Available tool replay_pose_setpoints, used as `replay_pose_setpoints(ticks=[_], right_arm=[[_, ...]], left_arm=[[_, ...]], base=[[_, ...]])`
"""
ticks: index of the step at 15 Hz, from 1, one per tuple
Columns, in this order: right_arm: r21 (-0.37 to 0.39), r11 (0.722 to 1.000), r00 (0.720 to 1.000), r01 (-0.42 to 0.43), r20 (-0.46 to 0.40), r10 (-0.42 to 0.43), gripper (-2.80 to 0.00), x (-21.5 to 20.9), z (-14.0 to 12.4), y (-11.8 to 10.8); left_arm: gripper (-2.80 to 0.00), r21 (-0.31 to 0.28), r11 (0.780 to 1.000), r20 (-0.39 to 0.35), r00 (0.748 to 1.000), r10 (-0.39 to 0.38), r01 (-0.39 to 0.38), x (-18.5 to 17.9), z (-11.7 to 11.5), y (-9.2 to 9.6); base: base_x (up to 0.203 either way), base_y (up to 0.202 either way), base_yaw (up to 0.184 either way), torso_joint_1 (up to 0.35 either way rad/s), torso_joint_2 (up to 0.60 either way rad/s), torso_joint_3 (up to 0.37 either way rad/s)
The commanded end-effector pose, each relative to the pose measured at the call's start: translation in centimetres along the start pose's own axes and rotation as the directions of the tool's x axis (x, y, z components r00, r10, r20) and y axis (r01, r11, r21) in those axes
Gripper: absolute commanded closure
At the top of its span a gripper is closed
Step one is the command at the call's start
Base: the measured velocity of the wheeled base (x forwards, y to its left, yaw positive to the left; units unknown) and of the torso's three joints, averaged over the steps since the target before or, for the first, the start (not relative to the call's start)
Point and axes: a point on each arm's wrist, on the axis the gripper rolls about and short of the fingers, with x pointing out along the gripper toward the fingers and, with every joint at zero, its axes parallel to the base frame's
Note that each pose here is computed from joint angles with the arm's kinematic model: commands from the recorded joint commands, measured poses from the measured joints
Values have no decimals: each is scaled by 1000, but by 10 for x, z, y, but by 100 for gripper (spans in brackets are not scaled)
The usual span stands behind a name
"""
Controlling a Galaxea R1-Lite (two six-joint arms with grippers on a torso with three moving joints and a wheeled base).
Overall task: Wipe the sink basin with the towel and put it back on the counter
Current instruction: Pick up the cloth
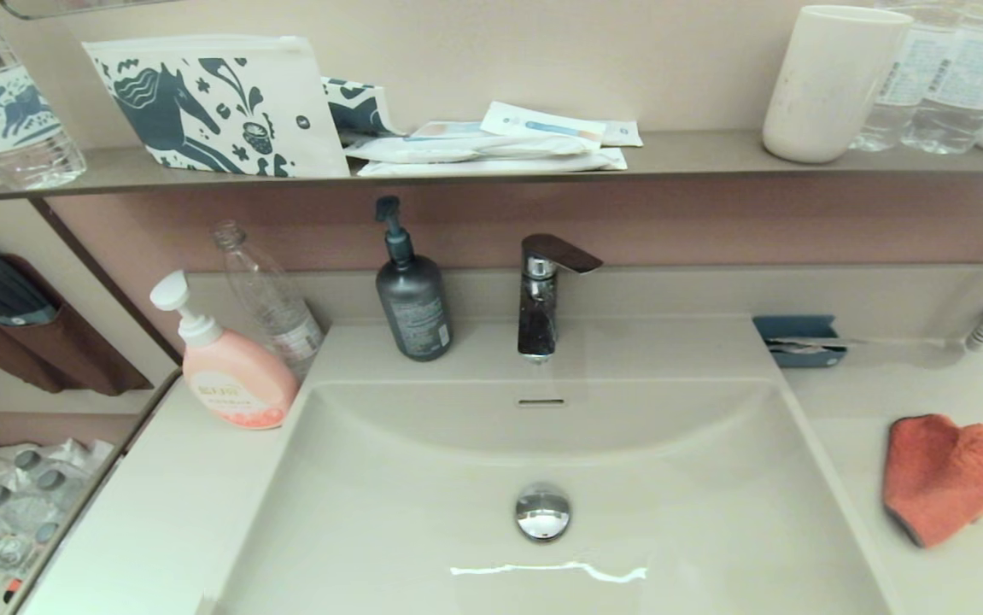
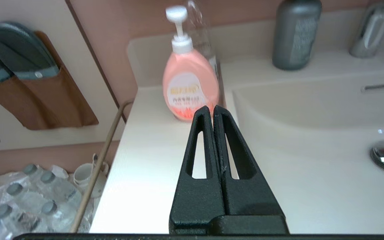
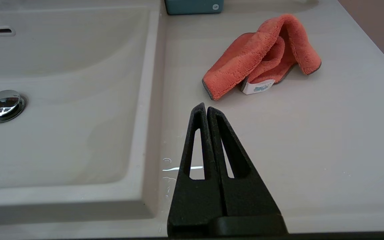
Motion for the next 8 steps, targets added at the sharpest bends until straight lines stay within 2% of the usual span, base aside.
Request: replay_pose_setpoints(ticks=[1, 3, 5, 6, 8], right_arm=[[1, 1000, 999, -1, 42, 1, 0, -3, -1, 0], [5, 1000, 980, -5, 198, 4, 0, -14, -6, -1], [7, 1000, 964, -7, 266, 5, 0, -19, -9, -1], [7, 1000, 967, -7, 254, 5, 0, -18, -8, -1], [4, 1000, 990, -3, 139, 3, 0, -10, -4, 0]], left_arm=[[0, 0, 1000, 6, 1000, -9, 9, -17, -14, -2], [0, -11, 1000, -25, 999, -28, 27, -16, -21, -3], [0, -19, 998, -61, 996, -65, 64, -15, -32, -6], [0, -41, 996, -82, 993, -86, 83, -15, -35, -7], [0, -78, 993, -99, 990, -98, 91, -15, -37, -7]], base=[[0, 0, 0, 0, 0, 0], [0, 0, 0, 0, 0, 0], [0, 0, 0, 0, 0, 0], [0, 0, 0, 0, 0, 0], [0, 0, 0, 0, 0, 0]])
